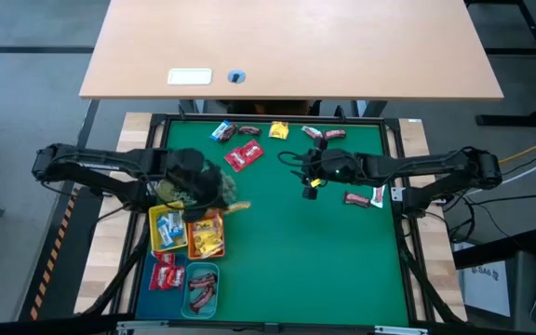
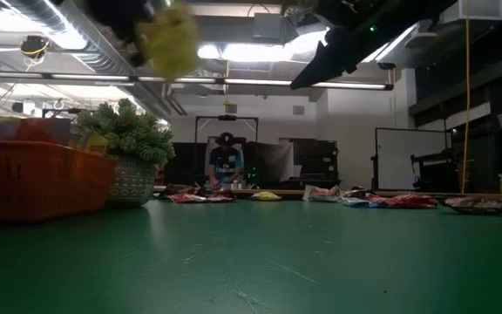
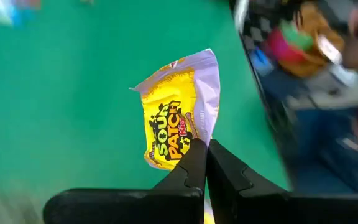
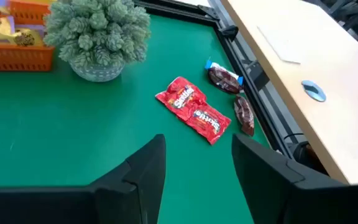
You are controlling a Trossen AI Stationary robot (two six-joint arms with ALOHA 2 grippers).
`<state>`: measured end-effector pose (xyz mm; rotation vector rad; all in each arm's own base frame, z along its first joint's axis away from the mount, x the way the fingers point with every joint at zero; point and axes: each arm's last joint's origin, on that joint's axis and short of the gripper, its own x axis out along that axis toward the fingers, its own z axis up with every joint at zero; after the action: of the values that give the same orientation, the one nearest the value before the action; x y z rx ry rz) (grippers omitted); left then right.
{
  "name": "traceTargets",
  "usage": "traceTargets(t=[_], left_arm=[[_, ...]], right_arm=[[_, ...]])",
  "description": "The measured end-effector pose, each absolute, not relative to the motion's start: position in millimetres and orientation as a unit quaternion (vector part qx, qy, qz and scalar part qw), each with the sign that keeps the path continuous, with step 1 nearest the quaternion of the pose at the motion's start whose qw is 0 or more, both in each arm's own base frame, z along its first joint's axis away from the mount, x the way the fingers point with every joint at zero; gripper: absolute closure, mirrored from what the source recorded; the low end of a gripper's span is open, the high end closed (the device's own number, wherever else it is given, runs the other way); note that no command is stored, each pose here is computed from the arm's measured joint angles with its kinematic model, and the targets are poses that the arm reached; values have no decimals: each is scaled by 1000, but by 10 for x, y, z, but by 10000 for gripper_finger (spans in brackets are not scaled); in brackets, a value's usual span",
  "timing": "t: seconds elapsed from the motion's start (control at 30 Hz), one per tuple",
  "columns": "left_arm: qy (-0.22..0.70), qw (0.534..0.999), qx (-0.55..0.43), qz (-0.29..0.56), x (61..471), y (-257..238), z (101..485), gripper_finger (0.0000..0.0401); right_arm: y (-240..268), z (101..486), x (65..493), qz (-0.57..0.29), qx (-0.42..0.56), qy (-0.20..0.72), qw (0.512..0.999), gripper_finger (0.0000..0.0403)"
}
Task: Sort candy
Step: Put the yellow candy into the orange basket, then put the red candy into the blue basket
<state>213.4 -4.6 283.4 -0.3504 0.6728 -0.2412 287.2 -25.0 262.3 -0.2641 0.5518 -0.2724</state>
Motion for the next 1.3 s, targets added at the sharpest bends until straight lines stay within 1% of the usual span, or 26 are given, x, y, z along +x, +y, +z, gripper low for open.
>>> traceTargets(t=[0.1, 0.23, 0.3, 0.37, 0.5, 0.7, 0.83, 0.93, 1.07, 1.17, 1.3], left_arm=[[403, 875, -244, -114, 1968, -106, 2772, 400], [482, 811, -326, -60, 1816, -163, 2691, 400], [508, 788, -346, -40, 1772, -186, 2659, 400], [520, 782, -343, -37, 1760, -203, 2641, 400], [519, 789, -328, -9, 1756, -204, 2630, 385], [503, 797, -328, 65, 1763, -166, 2619, 340], [502, 798, -326, 70, 1763, -163, 2619, 316], [497, 806, -311, 80, 1765, -153, 2618, 308], [476, 830, -267, 112, 1785, -121, 2625, 309], [441, 857, -231, 130, 1835, -98, 2657, 310], [377, 901, -179, 116, 1943, -87, 2747, 311]], right_arm=[[-250, 2613, 2870, -133, -130, 275, 943, 221], [-250, 2613, 2870, -133, -130, 275, 943, 221], [-250, 2614, 2871, -133, -130, 274, 944, 221], [-250, 2615, 2872, -133, -130, 274, 944, 221], [-250, 2616, 2872, -133, -130, 273, 944, 221], [-250, 2615, 2873, -133, -130, 273, 944, 221], [-250, 2615, 2873, -133, -130, 273, 944, 221], [-250, 2614, 2872, -133, -130, 274, 944, 221], [-250, 2610, 2870, -134, -130, 276, 943, 221], [-260, 2594, 2857, -149, -137, 288, 936, 221], [-351, 2529, 2797, -169, -136, 330, 919, 221]])
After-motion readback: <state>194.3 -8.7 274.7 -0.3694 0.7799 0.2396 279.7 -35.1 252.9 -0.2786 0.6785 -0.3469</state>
